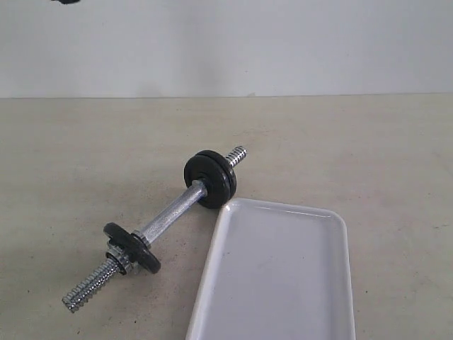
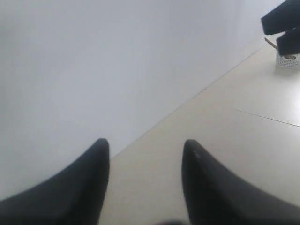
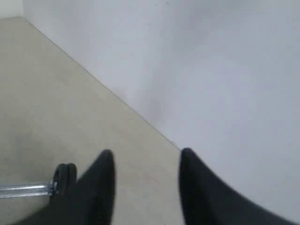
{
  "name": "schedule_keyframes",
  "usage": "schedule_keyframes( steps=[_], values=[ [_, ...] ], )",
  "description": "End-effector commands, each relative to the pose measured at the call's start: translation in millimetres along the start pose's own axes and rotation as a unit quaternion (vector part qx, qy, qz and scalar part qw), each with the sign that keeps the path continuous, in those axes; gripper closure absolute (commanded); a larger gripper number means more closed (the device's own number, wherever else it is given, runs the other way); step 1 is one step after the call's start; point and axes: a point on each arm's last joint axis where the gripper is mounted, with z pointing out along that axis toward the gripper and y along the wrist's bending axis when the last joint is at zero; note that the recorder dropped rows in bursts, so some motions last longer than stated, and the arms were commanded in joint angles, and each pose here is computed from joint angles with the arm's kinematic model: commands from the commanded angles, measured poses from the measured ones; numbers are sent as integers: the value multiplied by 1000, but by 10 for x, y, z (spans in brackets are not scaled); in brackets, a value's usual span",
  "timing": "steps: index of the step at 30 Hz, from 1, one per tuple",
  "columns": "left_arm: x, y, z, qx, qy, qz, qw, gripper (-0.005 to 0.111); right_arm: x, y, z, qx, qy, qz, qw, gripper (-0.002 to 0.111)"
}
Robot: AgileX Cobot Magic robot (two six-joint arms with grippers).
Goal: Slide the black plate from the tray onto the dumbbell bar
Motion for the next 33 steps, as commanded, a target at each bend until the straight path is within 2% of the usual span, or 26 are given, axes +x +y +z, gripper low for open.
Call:
schedule_keyframes(
  steps=[1,2,8,14,17,20,26,31,33],
  values=[
    [-126,-72,-183,-3,-8,28,1000,93,-9,-14,-408,52,14,-9,999,107],
    [-152,-94,-225,-1,-10,34,999,103,-9,-6,-476,56,14,-10,998,107],
    [-314,-207,-519,-12,-26,45,999,103,-6,61,-1063,106,-11,9,994,109],
    [-477,-342,-945,-54,-66,61,995,103,-16,149,-1921,212,-140,27,967,109],
    [-404,-395,-1121,-84,-87,47,992,103,26,264,-2294,227,-207,39,951,109],
    [-204,-438,-1250,-114,-95,27,989,103,141,381,-2550,238,-246,30,939,109],
    [334,-592,-1379,-120,-74,49,989,103,553,602,-2641,257,-307,5,916,109],
    [507,-681,-1477,-120,-114,32,986,103,870,712,-2331,245,-378,20,892,109],
    [548,-696,-1488,-124,-116,62,984,103,982,721,-2117,222,-395,59,889,109]
  ],
)
